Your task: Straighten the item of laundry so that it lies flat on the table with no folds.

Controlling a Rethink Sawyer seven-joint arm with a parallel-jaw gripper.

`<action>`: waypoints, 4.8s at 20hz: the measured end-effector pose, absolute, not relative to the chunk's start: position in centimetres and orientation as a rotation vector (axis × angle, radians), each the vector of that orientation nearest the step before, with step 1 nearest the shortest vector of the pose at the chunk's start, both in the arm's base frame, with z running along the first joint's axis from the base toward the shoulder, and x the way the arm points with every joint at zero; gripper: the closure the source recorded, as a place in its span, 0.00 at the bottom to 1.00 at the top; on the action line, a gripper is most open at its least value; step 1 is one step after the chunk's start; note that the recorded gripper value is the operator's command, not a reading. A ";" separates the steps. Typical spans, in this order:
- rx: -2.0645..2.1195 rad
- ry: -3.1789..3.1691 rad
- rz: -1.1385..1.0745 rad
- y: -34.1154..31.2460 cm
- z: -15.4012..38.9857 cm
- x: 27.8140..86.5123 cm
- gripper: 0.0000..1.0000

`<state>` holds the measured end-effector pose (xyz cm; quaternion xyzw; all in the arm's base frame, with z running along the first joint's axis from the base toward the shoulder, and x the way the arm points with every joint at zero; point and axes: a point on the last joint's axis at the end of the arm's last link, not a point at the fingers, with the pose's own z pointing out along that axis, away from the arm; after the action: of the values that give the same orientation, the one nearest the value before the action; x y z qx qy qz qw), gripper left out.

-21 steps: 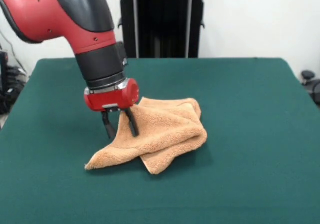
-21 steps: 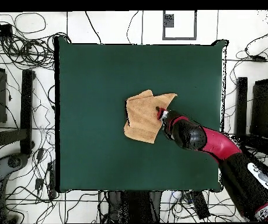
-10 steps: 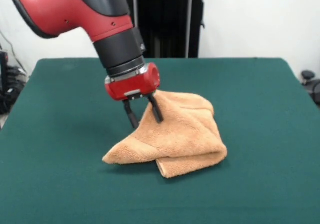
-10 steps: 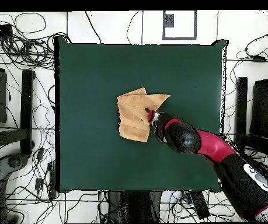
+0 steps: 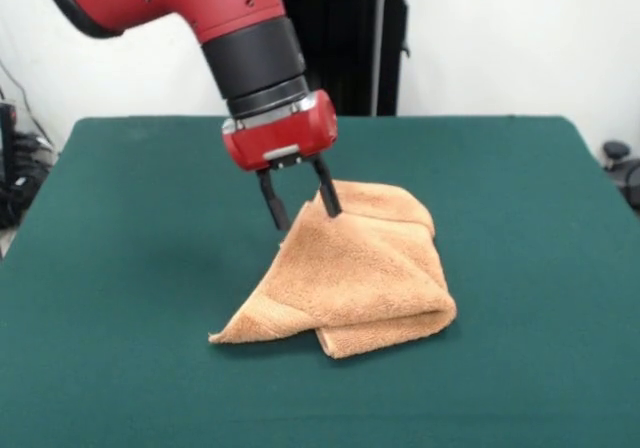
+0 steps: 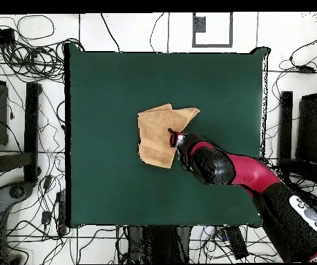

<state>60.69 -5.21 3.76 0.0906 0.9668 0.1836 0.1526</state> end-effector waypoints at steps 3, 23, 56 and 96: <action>0.225 2.771 0.508 -4.4 4.4 60.7 0.00; 0.178 2.822 0.356 -4.5 4.2 58.9 0.00; 0.231 2.783 0.380 -4.6 2.3 58.0 0.00; 0.203 2.813 0.173 -7.9 13.3 55.5 1.00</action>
<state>55.54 -7.92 13.33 0.0711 0.9832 0.0604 0.1571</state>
